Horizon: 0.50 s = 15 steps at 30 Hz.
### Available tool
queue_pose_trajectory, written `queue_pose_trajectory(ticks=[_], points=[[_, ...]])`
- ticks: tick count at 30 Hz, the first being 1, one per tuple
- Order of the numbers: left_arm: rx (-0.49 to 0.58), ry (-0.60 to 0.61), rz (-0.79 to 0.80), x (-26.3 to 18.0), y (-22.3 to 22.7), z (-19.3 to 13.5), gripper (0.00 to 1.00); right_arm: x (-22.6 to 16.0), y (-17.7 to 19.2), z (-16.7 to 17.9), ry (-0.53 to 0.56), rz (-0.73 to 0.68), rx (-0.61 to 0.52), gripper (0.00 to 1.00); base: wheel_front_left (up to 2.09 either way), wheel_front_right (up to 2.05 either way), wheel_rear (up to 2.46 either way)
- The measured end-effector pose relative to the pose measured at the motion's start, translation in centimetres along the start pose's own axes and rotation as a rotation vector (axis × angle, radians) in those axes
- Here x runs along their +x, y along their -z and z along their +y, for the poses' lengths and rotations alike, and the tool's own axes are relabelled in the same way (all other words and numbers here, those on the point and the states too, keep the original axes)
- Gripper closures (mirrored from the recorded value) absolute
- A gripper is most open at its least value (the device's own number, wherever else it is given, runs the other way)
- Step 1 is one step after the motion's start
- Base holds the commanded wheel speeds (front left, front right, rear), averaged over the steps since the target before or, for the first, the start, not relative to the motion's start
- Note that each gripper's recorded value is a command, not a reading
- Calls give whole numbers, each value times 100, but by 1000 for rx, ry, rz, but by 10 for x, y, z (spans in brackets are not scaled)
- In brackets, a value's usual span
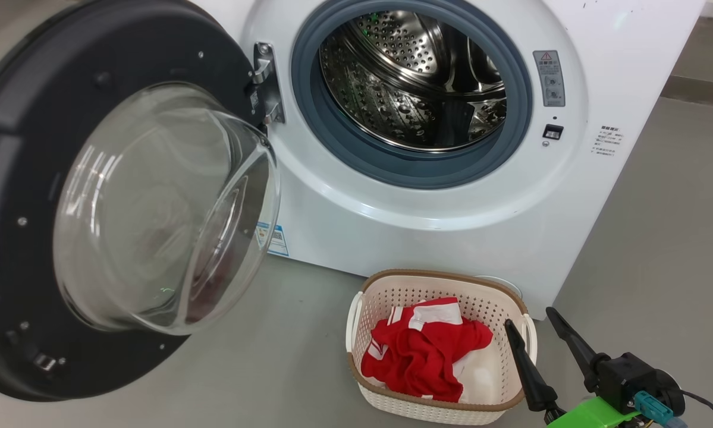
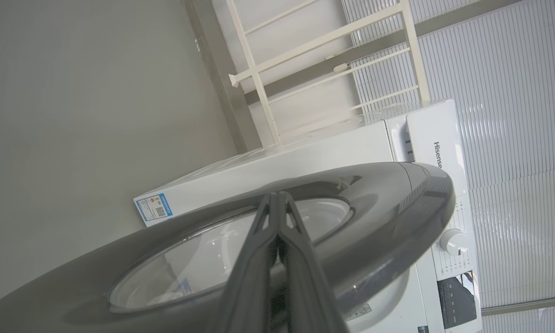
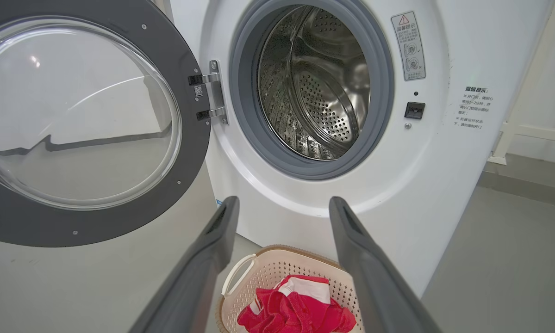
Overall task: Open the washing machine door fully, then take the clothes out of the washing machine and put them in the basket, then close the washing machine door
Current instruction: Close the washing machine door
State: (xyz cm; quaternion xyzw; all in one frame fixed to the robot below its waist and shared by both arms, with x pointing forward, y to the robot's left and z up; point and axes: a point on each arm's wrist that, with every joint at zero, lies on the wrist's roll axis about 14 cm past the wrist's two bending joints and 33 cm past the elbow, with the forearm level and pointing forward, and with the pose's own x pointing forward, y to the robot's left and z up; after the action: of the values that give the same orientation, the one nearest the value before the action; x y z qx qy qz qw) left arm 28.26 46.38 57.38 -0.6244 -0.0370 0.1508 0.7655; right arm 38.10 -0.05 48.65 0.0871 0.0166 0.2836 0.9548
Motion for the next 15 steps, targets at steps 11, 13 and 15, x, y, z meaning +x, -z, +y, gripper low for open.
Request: queue_pose_trajectory(ticks=[11,13,15], points=[[-5,106,68,-15,32,-20,100,0,0,1,1,1,4,0,0,0,0],[14,110,86,-18,42,-21,100,0,0,0,4,1,5,0,0,0,0],[20,114,105,-21,54,-22,100,-1,1,-2,11,0,8,0,0,0,0]])
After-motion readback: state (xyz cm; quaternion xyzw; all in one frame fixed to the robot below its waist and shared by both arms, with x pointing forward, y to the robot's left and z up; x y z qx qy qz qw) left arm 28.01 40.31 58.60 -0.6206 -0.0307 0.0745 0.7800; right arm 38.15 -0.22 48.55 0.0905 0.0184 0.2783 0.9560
